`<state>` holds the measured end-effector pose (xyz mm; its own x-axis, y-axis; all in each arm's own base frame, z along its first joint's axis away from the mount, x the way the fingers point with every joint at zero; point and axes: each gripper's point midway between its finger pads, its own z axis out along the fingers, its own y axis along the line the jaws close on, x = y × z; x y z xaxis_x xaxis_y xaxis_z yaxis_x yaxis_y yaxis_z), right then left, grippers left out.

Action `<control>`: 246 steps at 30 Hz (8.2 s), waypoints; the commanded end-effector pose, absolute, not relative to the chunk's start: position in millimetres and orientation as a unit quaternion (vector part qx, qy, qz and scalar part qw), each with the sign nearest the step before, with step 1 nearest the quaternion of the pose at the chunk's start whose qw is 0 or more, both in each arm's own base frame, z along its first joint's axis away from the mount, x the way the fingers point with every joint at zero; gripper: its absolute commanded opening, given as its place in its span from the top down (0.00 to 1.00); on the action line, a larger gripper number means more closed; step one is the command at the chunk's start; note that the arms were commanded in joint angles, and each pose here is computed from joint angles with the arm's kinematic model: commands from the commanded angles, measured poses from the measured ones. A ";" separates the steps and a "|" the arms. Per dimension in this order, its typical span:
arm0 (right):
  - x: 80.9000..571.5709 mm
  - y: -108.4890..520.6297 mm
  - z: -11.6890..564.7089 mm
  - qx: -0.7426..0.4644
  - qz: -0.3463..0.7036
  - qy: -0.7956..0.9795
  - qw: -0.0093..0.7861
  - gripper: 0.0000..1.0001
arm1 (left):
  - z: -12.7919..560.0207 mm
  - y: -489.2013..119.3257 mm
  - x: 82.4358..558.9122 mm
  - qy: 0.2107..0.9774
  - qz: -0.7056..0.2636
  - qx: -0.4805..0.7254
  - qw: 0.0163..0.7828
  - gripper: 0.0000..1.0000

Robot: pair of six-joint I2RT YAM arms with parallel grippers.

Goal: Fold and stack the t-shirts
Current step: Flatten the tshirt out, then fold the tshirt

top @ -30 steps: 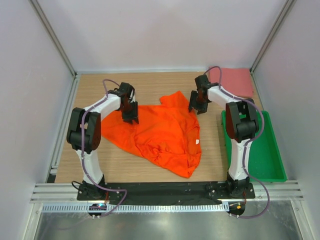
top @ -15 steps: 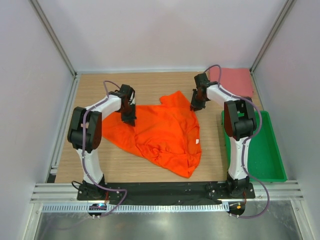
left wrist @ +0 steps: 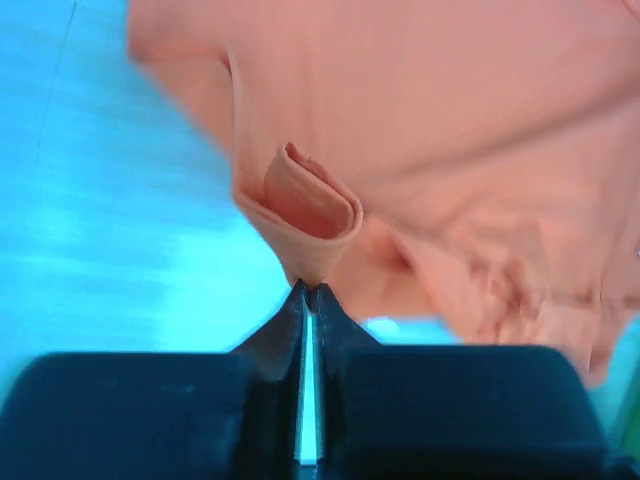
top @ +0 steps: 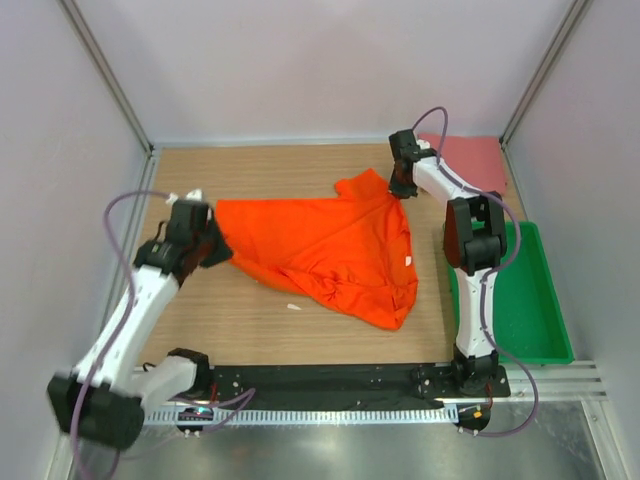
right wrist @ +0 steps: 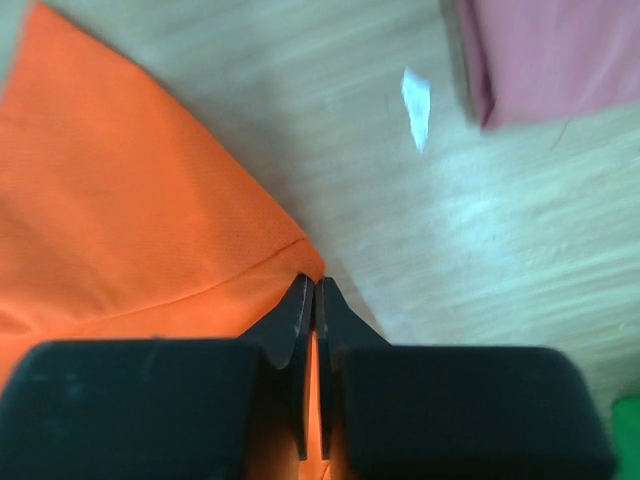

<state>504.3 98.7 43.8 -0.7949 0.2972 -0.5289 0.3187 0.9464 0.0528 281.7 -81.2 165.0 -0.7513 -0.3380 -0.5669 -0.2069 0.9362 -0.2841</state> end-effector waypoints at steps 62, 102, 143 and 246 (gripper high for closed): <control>291.4 138.2 28.9 -0.011 0.072 0.988 0.139 0.80 | 36.3 -116.3 464.4 0.943 -0.218 -0.156 0.196 0.45; 29.2 143.5 110.5 -0.055 0.287 0.953 -0.083 0.80 | 100.8 -91.9 444.1 0.932 -0.199 -0.169 0.253 0.47; 633.2 156.8 68.2 0.064 0.017 0.902 0.426 0.36 | 35.6 -42.9 559.8 0.929 -0.099 -0.237 0.267 0.30; 128.3 96.4 3.7 0.359 0.136 0.917 0.107 0.99 | 0.5 55.5 184.9 0.756 0.019 -0.638 0.144 1.00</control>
